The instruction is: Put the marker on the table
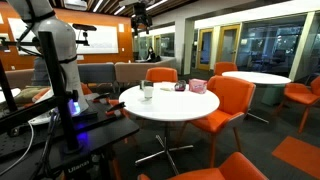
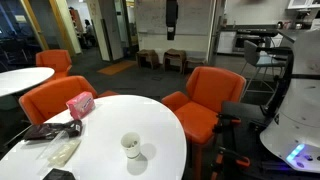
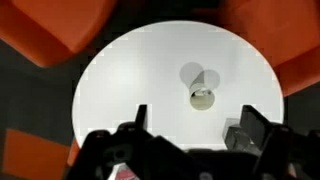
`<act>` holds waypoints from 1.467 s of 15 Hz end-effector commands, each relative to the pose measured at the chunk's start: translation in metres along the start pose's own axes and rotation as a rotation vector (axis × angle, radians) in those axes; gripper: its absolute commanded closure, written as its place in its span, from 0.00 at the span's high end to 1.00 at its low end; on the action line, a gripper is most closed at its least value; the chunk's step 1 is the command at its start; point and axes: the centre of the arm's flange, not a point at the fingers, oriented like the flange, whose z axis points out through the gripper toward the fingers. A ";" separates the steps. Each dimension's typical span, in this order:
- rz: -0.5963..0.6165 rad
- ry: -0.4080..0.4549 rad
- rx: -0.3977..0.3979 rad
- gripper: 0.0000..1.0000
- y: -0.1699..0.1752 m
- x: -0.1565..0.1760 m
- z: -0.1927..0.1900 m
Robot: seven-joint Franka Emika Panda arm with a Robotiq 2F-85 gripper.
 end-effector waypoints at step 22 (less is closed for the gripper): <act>0.028 -0.073 0.009 1.00 -0.030 0.052 0.130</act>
